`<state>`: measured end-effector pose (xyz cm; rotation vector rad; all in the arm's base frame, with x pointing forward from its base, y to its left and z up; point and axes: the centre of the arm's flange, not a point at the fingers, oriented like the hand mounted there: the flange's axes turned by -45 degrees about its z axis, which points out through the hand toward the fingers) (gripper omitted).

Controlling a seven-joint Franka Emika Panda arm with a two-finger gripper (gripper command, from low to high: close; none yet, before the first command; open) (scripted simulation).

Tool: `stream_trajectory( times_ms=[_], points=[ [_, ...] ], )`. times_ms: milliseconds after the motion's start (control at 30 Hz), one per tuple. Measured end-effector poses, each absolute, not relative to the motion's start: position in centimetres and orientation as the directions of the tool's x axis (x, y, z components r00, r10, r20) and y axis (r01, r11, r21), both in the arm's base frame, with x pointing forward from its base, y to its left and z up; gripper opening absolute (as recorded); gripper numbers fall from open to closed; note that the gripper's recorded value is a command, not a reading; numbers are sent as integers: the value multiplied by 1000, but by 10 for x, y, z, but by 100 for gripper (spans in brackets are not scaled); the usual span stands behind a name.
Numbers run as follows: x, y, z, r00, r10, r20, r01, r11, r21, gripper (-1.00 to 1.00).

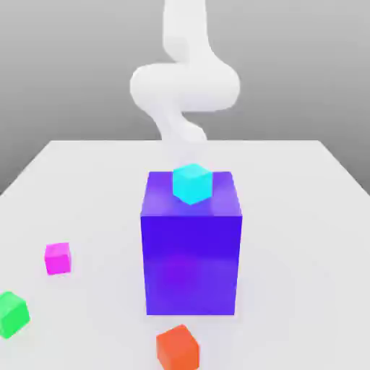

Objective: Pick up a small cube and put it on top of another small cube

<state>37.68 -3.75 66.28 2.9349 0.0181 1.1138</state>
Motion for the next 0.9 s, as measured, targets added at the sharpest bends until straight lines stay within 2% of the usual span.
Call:
stream_trajectory(
  times_ms=[167, 367, 533, 700, 800, 900],
  points=[
    [413, -111, 553, 839, 63, 541, 55, -998, 31, 0],
    [406, -184, 421, 916, 116, 385, 108, -993, 41, 0],
    [364, -231, 320, 957, 156, 246, 152, -988, 36, 0],
    [293, -266, 235, 977, 187, 99, 186, -982, 19, 0],
    [244, -282, 199, 982, 189, 19, 189, -982, 6, 0],
    [243, -280, 184, 975, 222, 2, 222, -975, 11, 0]
  ],
)
